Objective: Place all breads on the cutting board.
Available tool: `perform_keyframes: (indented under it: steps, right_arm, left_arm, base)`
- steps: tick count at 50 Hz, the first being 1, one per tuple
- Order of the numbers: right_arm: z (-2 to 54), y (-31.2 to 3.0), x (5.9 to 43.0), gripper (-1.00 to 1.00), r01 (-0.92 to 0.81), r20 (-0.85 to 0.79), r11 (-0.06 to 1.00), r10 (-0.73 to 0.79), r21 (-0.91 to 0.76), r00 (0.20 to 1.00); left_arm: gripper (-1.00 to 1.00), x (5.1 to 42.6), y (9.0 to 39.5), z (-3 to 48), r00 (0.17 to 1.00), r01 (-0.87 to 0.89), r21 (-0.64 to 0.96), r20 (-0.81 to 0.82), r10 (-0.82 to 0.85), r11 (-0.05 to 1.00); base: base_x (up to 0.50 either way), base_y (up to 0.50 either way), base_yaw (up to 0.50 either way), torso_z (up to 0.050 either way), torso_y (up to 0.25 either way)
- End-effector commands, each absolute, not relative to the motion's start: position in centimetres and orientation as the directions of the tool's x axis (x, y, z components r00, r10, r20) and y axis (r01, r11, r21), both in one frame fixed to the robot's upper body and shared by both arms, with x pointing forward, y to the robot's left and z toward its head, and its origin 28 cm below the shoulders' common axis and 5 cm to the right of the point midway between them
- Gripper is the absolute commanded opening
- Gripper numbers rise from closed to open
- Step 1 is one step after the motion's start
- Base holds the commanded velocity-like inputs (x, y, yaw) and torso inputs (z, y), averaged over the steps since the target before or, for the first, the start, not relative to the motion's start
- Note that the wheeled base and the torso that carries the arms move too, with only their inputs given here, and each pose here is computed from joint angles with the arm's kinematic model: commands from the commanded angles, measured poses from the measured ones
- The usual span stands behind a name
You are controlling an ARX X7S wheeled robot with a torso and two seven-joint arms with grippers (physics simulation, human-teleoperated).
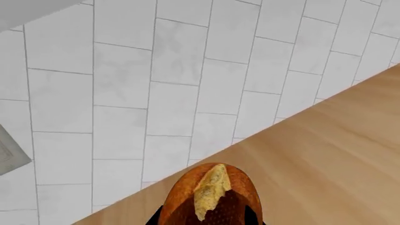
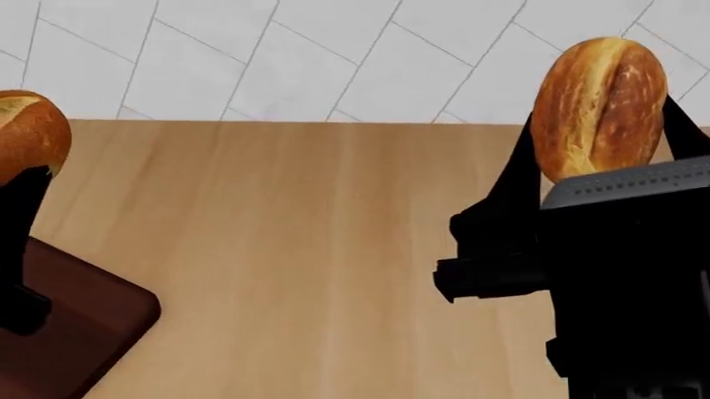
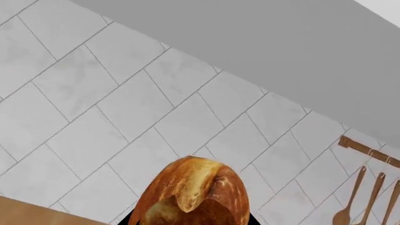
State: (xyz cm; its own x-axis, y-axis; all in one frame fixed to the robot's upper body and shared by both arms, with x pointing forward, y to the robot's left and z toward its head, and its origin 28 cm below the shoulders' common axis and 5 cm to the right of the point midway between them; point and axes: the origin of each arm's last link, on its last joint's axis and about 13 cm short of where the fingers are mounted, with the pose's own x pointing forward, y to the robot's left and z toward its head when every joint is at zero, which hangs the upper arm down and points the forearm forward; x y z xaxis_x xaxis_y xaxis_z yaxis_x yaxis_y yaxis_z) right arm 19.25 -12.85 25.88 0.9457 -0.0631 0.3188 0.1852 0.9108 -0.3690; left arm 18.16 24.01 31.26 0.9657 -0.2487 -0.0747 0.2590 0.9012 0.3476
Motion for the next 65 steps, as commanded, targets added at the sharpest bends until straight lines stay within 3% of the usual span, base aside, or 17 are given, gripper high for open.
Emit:
perform_keyframes:
  steps: [1,48,54,65]
  right_arm:
    - [25.6,-13.0,19.3,-1.0,0.153,0.301,0.924,-0.044,-0.352,0.953]
    - [23.4,-13.0,21.1,-1.0,0.043,0.207,0.966,0.011,-0.255,0.978]
    - [23.7,-13.3,21.1,-1.0,0.083,0.217,0.973,-0.036,-0.214,0.976]
    - [22.1,-12.6,22.3,-1.0,-0.054,0.106,0.988,0.07,-0.148,0.992]
  left_arm:
    - [-1.0,18.6,23.5,31.6,0.962,0.271,0.322,-0.059,-0.267,0.907]
    - [-1.0,20.3,21.4,30.7,0.941,0.339,0.358,-0.12,-0.318,0.87]
    - [-1.0,21.0,21.2,30.3,0.938,0.347,0.341,-0.11,-0.329,0.874]
    - [-1.0,23.6,19.3,28.8,0.899,0.439,0.329,-0.153,-0.411,0.836]
  base:
    - [0.05,0.5,0.0,0.0,0.0]
    - [0.04,0.5,0.0,0.0,0.0]
    - [0.04,0.5,0.0,0.0,0.0]
    - [0.0,0.0,0.0,0.0,0.0]
